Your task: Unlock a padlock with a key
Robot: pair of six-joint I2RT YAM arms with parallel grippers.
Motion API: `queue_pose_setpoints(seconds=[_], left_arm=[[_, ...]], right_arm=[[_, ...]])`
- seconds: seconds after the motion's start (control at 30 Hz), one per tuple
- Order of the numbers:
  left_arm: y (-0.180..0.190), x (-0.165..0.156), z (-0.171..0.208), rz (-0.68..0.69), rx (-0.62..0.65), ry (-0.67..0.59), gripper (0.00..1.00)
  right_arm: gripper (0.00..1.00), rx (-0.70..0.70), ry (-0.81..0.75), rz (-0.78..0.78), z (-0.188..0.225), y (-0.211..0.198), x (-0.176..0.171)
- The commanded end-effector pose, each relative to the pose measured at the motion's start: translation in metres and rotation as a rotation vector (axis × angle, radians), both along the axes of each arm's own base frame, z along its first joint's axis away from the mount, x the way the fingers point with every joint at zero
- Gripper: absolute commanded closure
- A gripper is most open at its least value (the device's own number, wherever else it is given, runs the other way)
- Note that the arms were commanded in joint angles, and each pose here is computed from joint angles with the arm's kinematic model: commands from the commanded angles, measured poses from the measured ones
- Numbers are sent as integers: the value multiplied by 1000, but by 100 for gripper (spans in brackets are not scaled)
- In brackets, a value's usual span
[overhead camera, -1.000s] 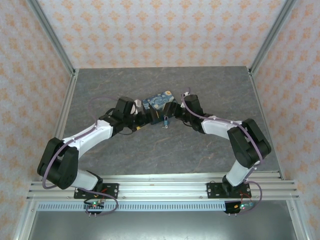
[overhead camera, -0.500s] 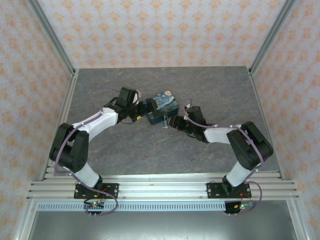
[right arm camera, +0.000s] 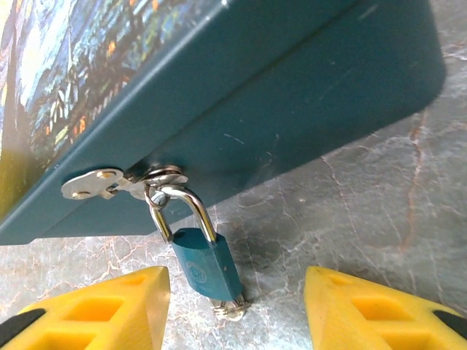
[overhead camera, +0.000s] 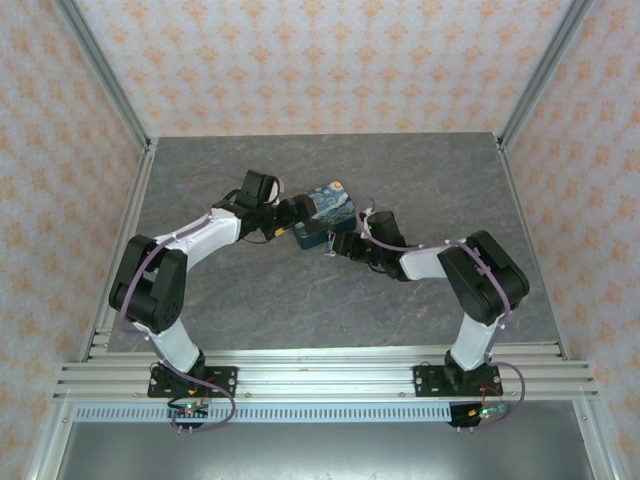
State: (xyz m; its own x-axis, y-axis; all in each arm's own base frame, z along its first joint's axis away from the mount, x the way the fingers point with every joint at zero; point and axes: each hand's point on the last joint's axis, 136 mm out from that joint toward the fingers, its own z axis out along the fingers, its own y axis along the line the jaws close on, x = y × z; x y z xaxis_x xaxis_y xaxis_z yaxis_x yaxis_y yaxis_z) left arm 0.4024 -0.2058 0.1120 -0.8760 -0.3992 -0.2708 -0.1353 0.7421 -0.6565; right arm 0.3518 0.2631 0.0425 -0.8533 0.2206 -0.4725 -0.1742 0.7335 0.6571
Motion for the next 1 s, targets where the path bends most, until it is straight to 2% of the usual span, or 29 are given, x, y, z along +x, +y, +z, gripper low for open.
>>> queue_pose_setpoints(seconds=[0.0,0.5,0.6,0.73,0.87,0.97], left_arm=[[0,9,6,-9,-2,-21,0],[-2,23,5,1,-45,-19,0],[-1,24,5,4,-47,-19,0],[0,24,3,5,-41,-18,0],[3,21,-2,10,-26,-11,0],[5,20,-4,15,-14,-11,0]], right_arm=[[50,4,-45,64,5,16,4],[61,-104,-49,97,-11,19,-8],[71,-118,-43,78,-14,14,-9],[91,-139,-40,28,-18,4,-7],[100,-128,-33,-18,-18,-2,-7],[100,-108,-32,-49,-15,-6,-6]])
